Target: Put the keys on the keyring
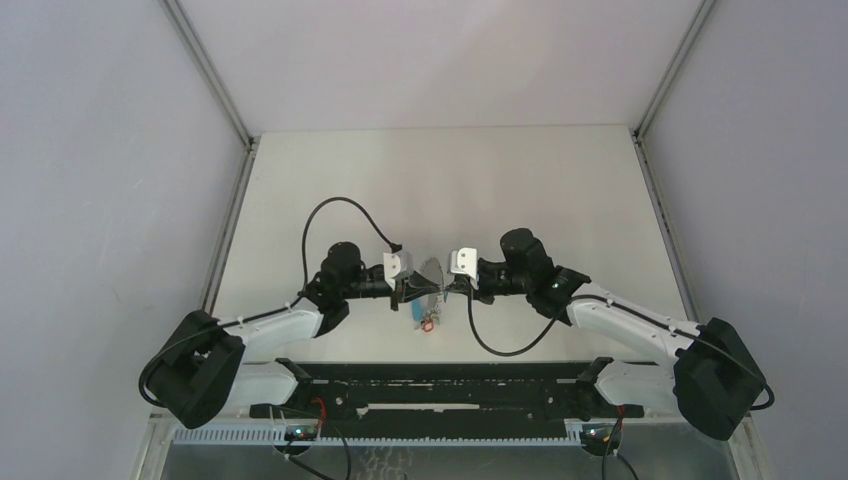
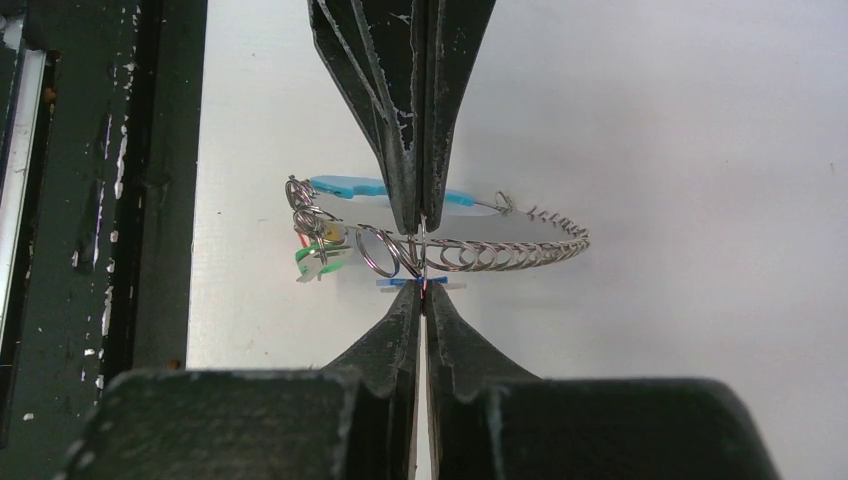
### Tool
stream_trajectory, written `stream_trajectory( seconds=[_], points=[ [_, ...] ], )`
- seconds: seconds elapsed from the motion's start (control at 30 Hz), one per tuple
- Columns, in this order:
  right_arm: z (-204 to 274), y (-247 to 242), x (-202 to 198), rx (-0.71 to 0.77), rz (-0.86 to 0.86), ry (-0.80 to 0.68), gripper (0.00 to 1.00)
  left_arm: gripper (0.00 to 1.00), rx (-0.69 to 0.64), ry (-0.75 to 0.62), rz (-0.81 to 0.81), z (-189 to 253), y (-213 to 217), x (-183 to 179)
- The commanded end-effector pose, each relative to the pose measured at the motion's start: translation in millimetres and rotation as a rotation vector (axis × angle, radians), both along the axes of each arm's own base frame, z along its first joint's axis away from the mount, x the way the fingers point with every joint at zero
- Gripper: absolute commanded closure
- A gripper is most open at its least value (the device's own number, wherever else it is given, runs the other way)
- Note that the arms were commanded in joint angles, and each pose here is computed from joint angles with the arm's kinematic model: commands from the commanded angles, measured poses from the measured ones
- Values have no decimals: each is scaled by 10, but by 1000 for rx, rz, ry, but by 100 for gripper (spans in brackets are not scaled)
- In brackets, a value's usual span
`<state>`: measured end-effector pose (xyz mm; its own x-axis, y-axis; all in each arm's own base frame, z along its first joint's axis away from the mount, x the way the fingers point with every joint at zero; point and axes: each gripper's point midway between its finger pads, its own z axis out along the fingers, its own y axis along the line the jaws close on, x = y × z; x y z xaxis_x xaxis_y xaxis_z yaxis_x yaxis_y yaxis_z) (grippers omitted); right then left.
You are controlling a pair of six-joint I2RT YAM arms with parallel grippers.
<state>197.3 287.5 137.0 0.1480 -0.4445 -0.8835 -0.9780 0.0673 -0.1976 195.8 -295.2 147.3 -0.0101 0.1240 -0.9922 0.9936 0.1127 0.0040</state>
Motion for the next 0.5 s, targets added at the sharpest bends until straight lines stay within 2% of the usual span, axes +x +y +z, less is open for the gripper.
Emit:
stream_trajectory(
  seconds=[0.0, 0.47],
  points=[
    [114, 33, -14, 31, 24, -45, 100, 100, -31, -37, -7, 104, -9, 18],
    [62, 25, -51, 13, 29, -30, 100, 100, -32, -55, 25, 121, 18, 51]
  ],
)
